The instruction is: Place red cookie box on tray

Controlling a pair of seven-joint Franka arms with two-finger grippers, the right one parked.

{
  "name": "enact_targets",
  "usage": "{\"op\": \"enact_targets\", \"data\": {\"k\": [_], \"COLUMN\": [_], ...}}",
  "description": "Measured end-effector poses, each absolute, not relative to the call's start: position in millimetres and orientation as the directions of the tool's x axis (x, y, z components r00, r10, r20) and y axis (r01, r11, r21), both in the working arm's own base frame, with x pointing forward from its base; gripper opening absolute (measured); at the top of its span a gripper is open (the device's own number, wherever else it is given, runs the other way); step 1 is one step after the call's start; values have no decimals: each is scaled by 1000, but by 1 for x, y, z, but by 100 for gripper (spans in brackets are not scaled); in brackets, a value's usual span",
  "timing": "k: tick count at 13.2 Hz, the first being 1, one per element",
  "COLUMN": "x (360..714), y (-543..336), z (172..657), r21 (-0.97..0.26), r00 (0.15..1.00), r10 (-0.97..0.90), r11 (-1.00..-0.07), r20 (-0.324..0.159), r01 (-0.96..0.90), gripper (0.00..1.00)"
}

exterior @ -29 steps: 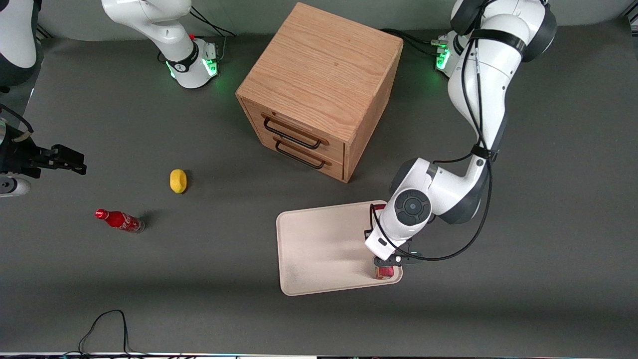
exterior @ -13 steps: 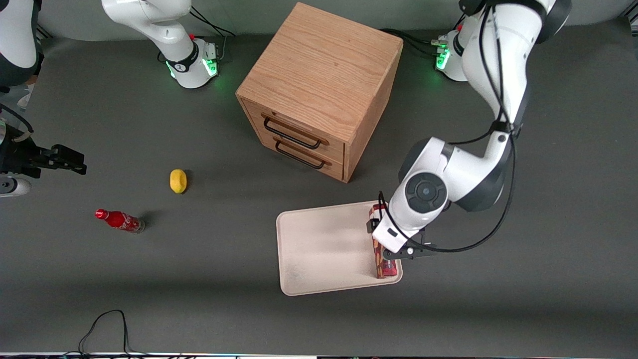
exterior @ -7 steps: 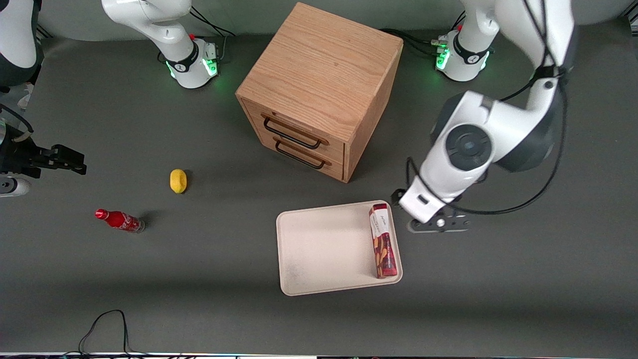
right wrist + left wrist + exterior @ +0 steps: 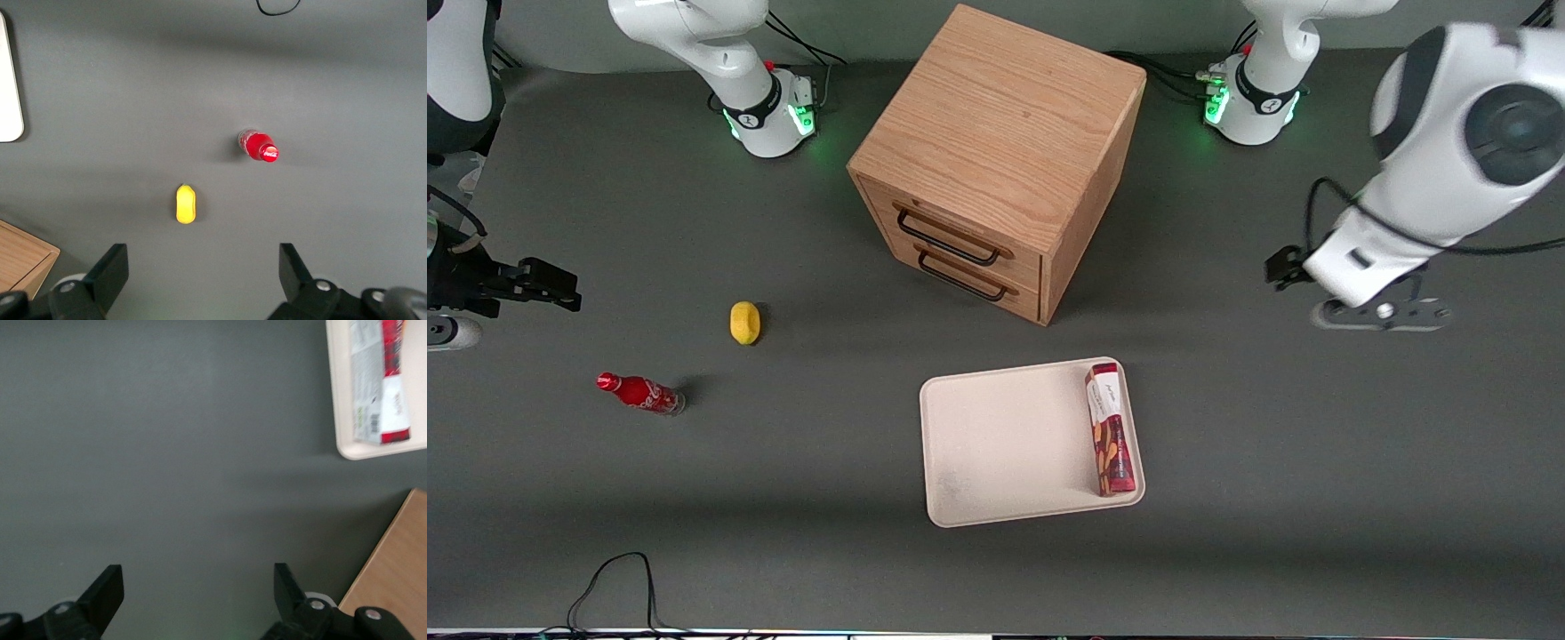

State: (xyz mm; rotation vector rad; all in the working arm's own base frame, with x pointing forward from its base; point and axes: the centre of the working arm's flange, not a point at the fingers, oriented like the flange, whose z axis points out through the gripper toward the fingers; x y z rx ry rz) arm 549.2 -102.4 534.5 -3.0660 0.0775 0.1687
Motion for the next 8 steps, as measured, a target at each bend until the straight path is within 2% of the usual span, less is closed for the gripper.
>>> {"op": "enact_targets", "data": {"k": [3, 8], "x": [526, 517], "y": [-49, -1], "z": [561, 578], "r21": [-62, -50], "r00": [991, 993], "r10": [17, 48], "r11": [-998, -998], "r20": [-132, -112], "r01": [9, 42], "gripper": [100, 100]}}
